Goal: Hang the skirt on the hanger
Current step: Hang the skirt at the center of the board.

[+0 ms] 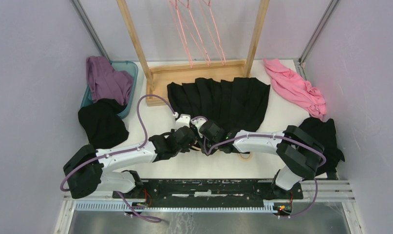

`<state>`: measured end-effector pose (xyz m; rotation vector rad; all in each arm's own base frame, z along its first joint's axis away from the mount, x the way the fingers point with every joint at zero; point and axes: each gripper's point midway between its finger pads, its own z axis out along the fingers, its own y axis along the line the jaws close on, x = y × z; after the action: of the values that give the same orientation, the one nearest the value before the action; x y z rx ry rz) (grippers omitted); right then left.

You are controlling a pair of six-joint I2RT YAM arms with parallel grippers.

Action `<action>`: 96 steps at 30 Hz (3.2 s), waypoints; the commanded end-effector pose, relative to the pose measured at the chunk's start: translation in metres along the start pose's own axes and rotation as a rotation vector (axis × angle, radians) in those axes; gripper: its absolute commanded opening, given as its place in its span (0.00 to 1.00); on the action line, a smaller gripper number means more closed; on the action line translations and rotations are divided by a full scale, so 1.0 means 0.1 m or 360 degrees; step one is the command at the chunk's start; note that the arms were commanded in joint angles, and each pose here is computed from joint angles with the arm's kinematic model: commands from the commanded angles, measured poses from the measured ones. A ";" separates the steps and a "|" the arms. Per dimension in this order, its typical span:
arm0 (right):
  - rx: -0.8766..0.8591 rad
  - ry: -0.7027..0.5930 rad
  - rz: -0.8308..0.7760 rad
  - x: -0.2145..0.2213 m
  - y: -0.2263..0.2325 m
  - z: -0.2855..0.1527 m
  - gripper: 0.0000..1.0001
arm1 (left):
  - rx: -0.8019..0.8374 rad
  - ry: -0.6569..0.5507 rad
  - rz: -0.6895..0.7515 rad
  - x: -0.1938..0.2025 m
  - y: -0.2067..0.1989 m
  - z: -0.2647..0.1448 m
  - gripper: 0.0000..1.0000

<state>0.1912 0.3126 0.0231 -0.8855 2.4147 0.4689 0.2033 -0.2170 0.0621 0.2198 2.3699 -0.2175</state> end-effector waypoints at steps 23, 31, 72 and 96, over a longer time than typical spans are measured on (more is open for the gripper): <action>0.0067 0.0017 0.0098 0.20 -0.11 0.01 0.01 | 0.0125 -0.0274 -0.0140 -0.55 -0.12 -0.38 0.03; 0.0144 -0.0092 0.0229 -0.17 -0.26 -0.03 0.01 | 0.0167 -0.0162 -0.0134 -0.25 -0.11 -0.31 0.03; -0.0126 -0.0323 0.0311 -1.39 0.31 0.29 0.01 | 0.0644 -0.0165 0.0039 0.27 -1.58 -0.48 0.03; -0.0726 -0.0356 -0.0169 -1.53 1.11 0.06 0.01 | 0.1071 -0.0383 0.0178 0.11 -2.06 -0.99 0.03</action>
<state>0.1967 0.3867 0.0412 -1.0533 2.4860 0.7291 0.1275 -0.3057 0.0565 0.4557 2.2078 -0.3968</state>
